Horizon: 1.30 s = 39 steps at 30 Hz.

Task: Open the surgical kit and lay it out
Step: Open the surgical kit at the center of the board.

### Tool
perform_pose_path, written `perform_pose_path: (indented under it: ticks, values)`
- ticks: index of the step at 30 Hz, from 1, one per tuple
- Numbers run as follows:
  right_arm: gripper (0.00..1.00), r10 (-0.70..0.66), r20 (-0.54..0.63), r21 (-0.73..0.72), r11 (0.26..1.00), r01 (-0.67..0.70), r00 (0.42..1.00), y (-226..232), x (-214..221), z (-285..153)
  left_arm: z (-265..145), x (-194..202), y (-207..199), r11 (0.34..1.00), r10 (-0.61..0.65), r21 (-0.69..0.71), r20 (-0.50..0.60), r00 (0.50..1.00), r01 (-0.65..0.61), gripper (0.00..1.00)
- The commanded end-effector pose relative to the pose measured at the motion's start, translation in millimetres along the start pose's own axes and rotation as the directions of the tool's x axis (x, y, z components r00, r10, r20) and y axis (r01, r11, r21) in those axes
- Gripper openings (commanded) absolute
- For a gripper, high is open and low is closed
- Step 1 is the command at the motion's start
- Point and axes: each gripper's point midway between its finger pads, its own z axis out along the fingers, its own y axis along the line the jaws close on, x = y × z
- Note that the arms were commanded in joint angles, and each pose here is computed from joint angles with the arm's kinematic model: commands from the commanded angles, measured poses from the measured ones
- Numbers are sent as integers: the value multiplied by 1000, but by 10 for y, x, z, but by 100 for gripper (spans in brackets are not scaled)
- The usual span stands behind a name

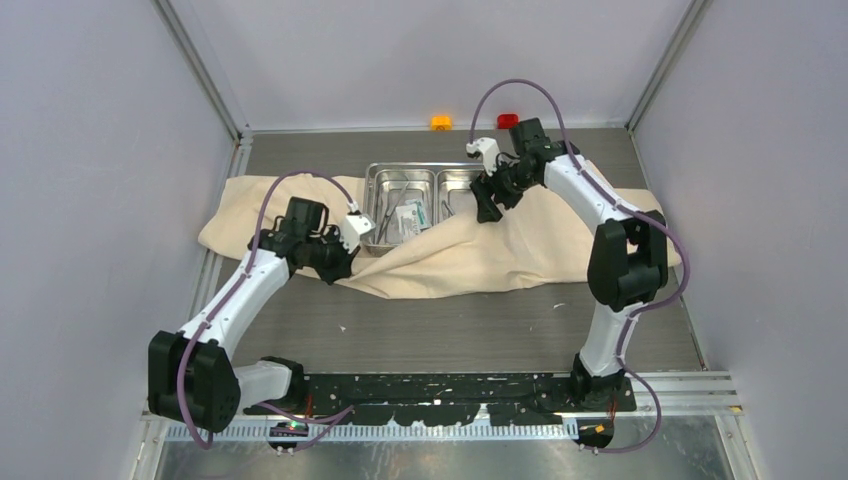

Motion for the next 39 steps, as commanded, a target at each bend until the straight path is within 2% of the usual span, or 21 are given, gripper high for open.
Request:
perform_pose_path:
  ticks: [1,3,5,8,12,15,20,26,32,34,37,39]
  values:
    - [77,-13,-34,29,999,14,999,-79,12,64,-37,-157,99,999,9,-37,40,999,-8,6]
    - [74,-12,-53,29,999,14,998,-93,62,87,-51,-174,110,999,11,-42,41,999,-9,6]
    - [66,-6,-69,13,1000,7,998,-57,115,103,-60,-192,118,999,13,-44,44,999,-11,6]
    - [47,1,-78,14,1000,0,997,-22,168,78,-71,-217,130,999,16,-49,47,999,-13,6]
    - [15,15,-87,60,998,-10,996,31,261,-60,-107,-212,145,998,33,-54,30,999,-32,5]
    - [1,32,-81,76,997,-26,996,165,384,-191,-137,-194,118,997,60,-44,10,998,-59,4]
    - [0,51,-82,63,997,-46,995,507,729,-382,-187,-55,-37,994,114,6,-75,991,-113,3]
    - [1,-4,-117,-6,1000,3,993,1007,1258,-560,-316,240,-184,985,173,31,-232,957,-170,2]
    - [8,-70,-157,-62,996,61,985,1318,1657,-683,-494,505,-377,976,216,69,-365,906,-205,4]
    - [12,-78,-156,-46,996,71,985,1335,1706,-717,-544,620,-425,976,218,82,-413,884,-202,8]
    - [24,-80,-132,-3,997,80,988,1310,1664,-783,-619,812,-449,979,204,87,-496,844,-185,20]
    - [39,-75,-113,42,996,80,991,1248,1574,-841,-662,894,-417,982,187,69,-543,818,-178,30]
